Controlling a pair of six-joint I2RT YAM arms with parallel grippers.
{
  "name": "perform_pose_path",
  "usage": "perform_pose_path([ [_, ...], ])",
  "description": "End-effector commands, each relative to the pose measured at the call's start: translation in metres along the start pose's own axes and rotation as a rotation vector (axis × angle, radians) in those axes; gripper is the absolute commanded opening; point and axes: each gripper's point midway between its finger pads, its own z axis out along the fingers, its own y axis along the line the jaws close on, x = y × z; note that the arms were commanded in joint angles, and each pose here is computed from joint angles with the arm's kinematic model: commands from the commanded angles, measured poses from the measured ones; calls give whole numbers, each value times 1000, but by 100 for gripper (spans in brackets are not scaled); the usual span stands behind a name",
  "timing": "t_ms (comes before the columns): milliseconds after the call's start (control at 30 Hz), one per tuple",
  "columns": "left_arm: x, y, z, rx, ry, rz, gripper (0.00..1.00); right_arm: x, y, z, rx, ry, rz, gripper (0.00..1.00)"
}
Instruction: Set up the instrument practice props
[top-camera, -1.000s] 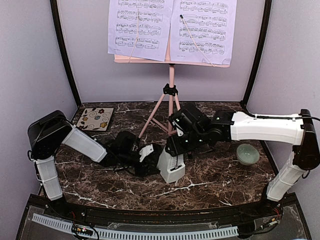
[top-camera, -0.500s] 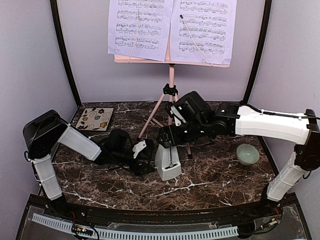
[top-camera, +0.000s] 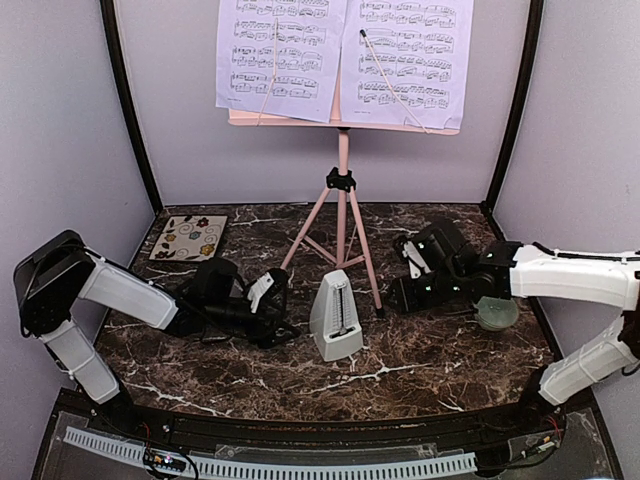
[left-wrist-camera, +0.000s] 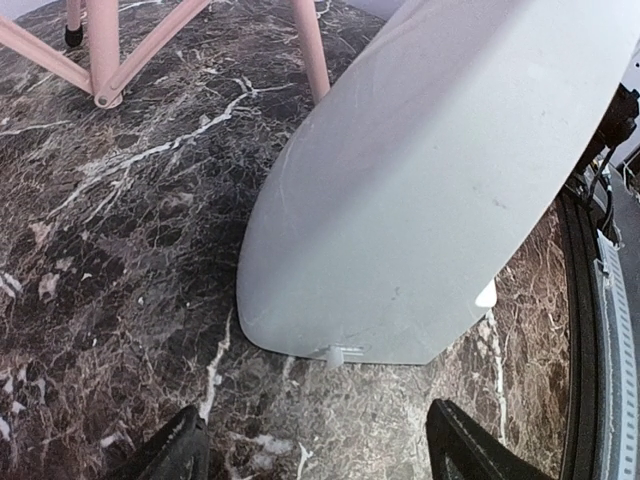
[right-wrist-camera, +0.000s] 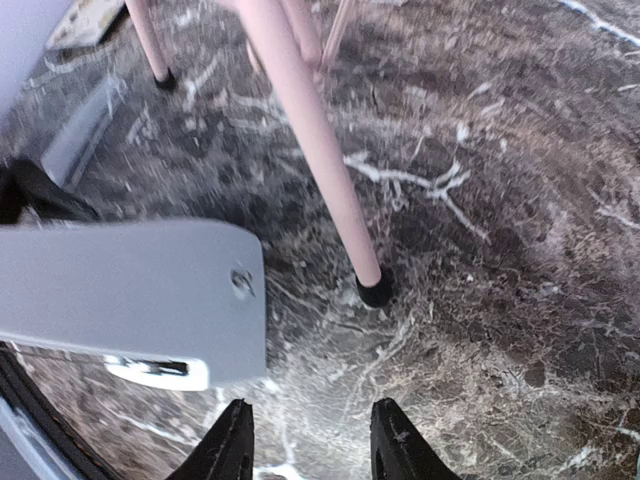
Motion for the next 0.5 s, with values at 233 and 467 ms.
perform_pose_path([
  [233,-16,4,-16,-68,-30,-177,76,37,-1,79,-110,62,-91,27],
  [467,-21,8,-24,-117,-40,-268,76,47,18,101,-229,75,-99,22],
])
